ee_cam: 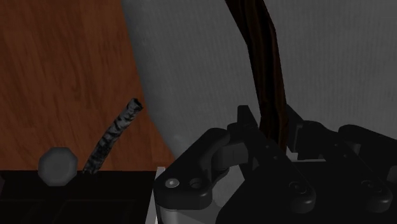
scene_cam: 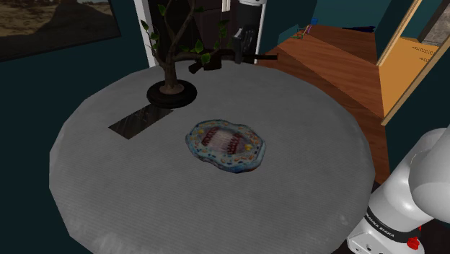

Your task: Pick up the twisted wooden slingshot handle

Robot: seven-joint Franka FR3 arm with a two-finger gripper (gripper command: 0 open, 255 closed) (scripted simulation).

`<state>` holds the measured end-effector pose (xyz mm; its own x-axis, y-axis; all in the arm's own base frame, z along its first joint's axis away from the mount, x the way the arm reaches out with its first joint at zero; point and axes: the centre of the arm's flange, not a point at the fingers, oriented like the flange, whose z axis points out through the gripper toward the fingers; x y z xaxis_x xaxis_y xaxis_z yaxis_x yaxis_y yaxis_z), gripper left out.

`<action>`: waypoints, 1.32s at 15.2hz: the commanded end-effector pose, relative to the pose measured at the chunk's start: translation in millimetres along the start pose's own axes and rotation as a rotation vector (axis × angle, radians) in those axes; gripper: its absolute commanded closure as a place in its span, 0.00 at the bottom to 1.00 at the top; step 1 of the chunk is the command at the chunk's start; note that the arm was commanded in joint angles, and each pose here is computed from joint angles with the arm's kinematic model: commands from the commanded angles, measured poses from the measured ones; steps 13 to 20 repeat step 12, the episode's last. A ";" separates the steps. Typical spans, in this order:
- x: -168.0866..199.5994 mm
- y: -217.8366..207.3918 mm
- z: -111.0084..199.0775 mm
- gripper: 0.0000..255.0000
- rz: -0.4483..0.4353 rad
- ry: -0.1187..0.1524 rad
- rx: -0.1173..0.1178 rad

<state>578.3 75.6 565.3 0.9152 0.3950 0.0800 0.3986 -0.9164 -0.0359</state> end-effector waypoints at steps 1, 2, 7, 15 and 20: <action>-0.6 -0.3 -9.7 1.00 0.000 0.000 0.000; -0.2 -0.4 -15.0 1.00 0.000 0.000 0.000; 2.0 -1.4 -41.3 1.00 0.000 0.000 0.000; 3.3 -2.0 -57.8 1.00 0.000 0.000 0.000; 3.3 -2.0 -57.8 1.00 0.000 0.000 0.000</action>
